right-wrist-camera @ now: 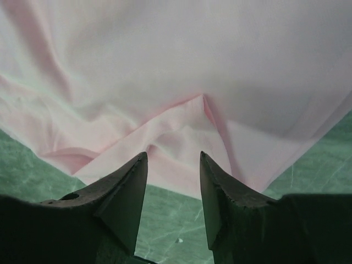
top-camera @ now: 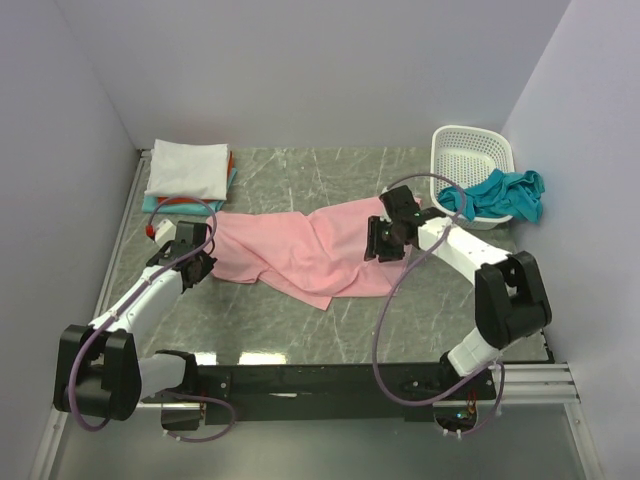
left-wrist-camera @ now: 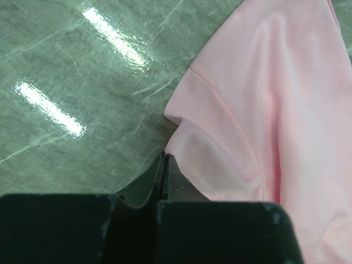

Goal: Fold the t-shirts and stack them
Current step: Flatten the tshirt out

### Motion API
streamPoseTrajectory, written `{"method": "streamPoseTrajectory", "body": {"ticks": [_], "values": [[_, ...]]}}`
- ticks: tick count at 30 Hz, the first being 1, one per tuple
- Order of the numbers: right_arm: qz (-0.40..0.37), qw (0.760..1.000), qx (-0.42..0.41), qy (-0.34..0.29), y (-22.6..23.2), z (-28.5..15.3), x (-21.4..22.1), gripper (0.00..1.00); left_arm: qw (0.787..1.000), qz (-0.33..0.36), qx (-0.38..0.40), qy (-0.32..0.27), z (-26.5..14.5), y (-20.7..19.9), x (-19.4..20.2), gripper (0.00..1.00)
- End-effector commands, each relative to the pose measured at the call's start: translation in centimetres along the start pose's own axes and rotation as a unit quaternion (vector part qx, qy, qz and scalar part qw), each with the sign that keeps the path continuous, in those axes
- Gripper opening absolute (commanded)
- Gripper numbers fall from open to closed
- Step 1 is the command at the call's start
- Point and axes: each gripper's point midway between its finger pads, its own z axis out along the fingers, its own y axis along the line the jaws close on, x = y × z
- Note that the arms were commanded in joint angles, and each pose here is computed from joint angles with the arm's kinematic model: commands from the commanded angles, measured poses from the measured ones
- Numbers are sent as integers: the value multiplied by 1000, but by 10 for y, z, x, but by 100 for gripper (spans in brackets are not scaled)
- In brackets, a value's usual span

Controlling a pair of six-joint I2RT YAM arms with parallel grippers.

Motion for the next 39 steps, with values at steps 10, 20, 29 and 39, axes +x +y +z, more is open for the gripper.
{"method": "streamPoseTrajectory", "body": {"ticks": [10, 20, 29, 39], "values": [[6, 998, 61, -10, -12, 34, -30, 48, 1000, 1, 20, -20, -3, -8, -12, 1], [-3, 999, 49, 14, -7, 51, -22, 45, 1000, 4, 23, -17, 0, -10, -10, 1], [-2, 999, 34, 8, -2, 41, -18, 0, 999, 1, 21, -26, -2, -8, -14, 1], [11, 988, 43, -146, 4, -47, -64, 0, 992, -41, 67, -103, -57, -34, -75, 1]]}}
